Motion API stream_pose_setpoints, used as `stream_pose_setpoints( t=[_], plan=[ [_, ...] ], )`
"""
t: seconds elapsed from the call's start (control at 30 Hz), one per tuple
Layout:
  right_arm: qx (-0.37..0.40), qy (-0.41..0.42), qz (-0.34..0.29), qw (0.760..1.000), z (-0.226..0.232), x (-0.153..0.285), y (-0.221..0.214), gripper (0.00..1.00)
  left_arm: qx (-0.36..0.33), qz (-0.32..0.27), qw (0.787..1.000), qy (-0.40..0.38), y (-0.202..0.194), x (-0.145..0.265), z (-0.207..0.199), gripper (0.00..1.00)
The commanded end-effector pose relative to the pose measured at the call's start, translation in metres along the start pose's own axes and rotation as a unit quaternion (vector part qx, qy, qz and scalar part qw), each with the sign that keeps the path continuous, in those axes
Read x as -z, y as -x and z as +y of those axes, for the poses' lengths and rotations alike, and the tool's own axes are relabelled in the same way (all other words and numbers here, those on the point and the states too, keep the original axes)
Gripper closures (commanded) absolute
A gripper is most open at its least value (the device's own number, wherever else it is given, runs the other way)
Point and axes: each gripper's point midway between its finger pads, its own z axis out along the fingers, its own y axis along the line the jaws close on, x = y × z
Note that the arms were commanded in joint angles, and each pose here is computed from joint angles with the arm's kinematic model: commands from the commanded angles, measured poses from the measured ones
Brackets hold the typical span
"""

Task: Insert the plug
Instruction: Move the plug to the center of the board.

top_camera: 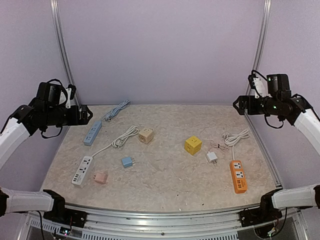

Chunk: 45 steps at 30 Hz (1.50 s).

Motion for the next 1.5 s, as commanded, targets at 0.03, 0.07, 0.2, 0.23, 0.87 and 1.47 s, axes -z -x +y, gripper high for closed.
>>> stream_pose_setpoints(
  t=[0.03,0.07,0.2,0.23,0.87,1.47],
  plan=[
    [-0.038,-0.007,0.016,0.999,-0.006,-0.010,-0.013,0.00,0.033,-0.043,0.998,-0.018,0.015,0.007,0.003,0.01],
    [-0.040,-0.004,0.019,0.999,-0.006,-0.013,-0.018,0.00,0.035,-0.044,0.998,-0.021,0.015,0.007,0.004,0.01],
    [-0.076,-0.022,0.020,0.997,-0.014,-0.031,-0.039,0.00,0.039,-0.032,0.999,0.001,0.012,0.001,0.011,0.01],
    [-0.087,-0.034,0.019,0.995,-0.019,-0.034,-0.045,0.00,0.039,-0.026,0.999,0.005,0.011,-0.002,0.013,0.01],
    [0.001,0.018,0.136,0.991,0.037,-0.122,-0.136,0.00,0.040,-0.014,0.999,0.008,0.004,-0.010,0.014,0.01],
    [0.109,0.076,0.218,0.967,0.097,-0.166,-0.184,0.14,0.040,-0.010,0.999,0.012,0.002,-0.014,0.016,0.01]
  ],
)
